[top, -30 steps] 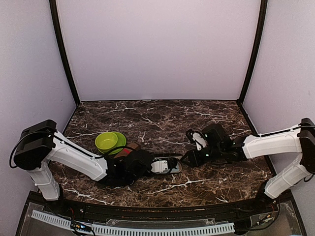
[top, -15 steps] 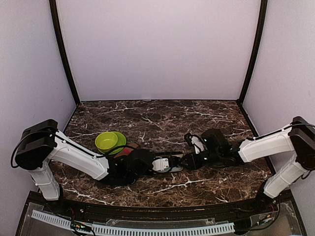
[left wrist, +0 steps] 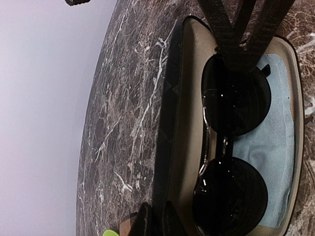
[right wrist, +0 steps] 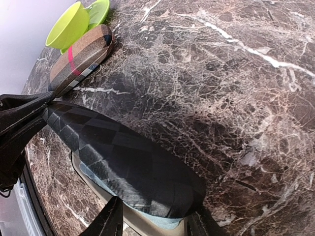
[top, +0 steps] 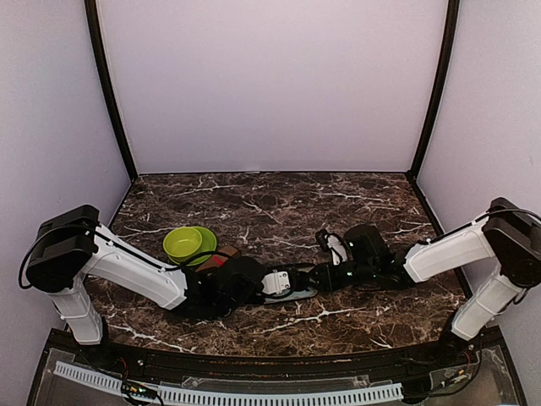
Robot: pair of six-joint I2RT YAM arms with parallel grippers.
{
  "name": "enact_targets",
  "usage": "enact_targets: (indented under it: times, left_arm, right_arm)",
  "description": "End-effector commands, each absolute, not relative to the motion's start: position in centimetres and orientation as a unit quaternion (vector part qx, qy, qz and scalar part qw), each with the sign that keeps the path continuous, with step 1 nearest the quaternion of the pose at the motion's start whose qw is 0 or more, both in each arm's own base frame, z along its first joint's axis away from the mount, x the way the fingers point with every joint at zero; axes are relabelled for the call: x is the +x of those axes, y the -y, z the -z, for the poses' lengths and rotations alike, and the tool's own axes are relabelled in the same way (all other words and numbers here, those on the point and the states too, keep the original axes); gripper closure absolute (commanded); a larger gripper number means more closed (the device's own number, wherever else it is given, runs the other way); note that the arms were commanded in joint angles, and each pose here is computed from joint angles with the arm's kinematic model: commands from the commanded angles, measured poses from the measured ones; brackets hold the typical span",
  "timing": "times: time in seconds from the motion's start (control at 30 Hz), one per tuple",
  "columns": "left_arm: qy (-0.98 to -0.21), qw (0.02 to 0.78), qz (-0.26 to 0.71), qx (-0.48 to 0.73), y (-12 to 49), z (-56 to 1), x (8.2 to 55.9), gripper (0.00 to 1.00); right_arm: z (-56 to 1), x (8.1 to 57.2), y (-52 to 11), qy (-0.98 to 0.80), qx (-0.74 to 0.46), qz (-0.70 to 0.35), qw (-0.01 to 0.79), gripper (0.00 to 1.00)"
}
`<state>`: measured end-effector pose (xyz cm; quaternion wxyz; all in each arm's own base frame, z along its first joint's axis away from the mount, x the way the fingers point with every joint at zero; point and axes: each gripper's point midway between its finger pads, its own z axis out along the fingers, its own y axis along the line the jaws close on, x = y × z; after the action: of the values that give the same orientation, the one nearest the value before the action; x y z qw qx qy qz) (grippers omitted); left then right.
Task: Organize the sunglasses
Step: Adjust the sunglasses and the sunglasses case.
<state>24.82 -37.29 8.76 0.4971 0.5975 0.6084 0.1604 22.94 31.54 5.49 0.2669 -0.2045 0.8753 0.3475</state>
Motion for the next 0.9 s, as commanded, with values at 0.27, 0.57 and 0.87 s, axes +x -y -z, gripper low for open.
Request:
enact_targets:
  times: [0.27,0.57,0.87]
  left_arm:
    - [-0.621,0.518,-0.117,0.577,38.6,-10.7,24.8,1.00]
    - [-0.624,0.518,-0.115,0.573,38.5,-10.8,24.9,1.00]
    - [-0.628,0.518,-0.110,0.570,38.4,-10.8,25.0,1.00]
  right_arm:
    - [-4.7,22.9,-32.0,-0.858,-0.199,-0.379,0.283,0.56]
    - [-4.7,23.0,-32.2,-0.850,-0.201,-0.388,0.295,0.56]
    - [-4.9,21.4,-33.4,-0.834,-0.193,-0.443,0.268,0.47]
